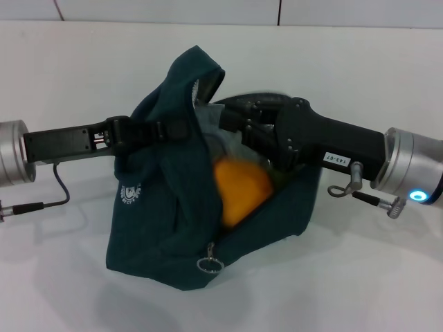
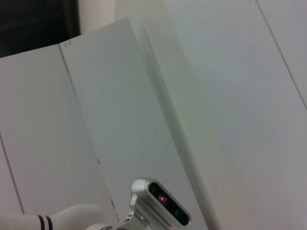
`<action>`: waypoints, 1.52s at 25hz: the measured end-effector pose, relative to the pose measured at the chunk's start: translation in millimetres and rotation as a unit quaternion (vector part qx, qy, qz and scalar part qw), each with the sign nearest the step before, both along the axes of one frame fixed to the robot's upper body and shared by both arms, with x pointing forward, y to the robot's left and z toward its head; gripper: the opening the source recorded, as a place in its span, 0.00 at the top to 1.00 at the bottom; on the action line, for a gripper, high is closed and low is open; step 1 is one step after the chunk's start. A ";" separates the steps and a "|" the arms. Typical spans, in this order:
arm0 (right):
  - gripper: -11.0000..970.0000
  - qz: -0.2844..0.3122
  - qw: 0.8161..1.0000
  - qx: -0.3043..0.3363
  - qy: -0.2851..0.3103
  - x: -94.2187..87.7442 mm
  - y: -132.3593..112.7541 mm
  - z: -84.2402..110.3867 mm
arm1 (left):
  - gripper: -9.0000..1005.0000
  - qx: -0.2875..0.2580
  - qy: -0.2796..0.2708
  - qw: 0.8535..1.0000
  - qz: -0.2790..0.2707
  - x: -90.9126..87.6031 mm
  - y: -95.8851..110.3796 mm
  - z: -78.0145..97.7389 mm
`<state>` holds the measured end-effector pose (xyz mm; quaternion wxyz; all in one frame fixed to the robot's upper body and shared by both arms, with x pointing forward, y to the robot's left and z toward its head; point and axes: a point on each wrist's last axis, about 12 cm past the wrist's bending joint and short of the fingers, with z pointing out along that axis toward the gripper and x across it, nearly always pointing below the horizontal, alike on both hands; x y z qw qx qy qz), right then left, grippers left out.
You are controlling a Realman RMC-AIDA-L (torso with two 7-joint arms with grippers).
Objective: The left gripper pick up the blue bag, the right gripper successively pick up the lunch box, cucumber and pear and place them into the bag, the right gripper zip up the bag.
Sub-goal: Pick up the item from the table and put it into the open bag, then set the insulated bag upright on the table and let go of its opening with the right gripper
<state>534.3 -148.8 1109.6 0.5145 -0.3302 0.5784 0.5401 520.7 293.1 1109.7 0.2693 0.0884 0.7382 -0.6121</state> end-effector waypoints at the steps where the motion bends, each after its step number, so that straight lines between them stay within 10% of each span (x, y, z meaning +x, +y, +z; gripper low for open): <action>1: 0.86 -0.001 1.000 0.001 0.006 0.2 -1.1 -0.8 | 0.85 0.000 0.000 1.000 0.000 0.0 0.0 0.0; 7: 0.86 -0.011 0.999 0.023 0.022 -1.5 -14.2 -3.1 | 0.85 0.001 0.000 1.000 0.000 0.0 0.9 0.3; 11: 0.68 -0.048 0.995 0.074 0.044 -5.6 -43.2 -4.8 | 0.85 0.001 0.000 1.000 0.000 0.0 0.9 0.4; 21: 0.43 -0.132 0.948 0.168 0.236 -37.0 -113.3 -44.8 | 0.85 0.002 -0.002 1.000 -0.001 0.6 1.0 0.9; 32: 0.38 -0.121 0.883 0.154 0.427 -27.9 -101.7 -65.2 | 0.84 0.001 -0.006 1.000 -0.007 3.0 -3.4 2.2; 38: 0.38 -0.100 0.884 0.141 0.435 -17.4 -89.8 -59.6 | 0.84 0.002 -0.006 1.000 -0.008 3.8 -4.2 2.7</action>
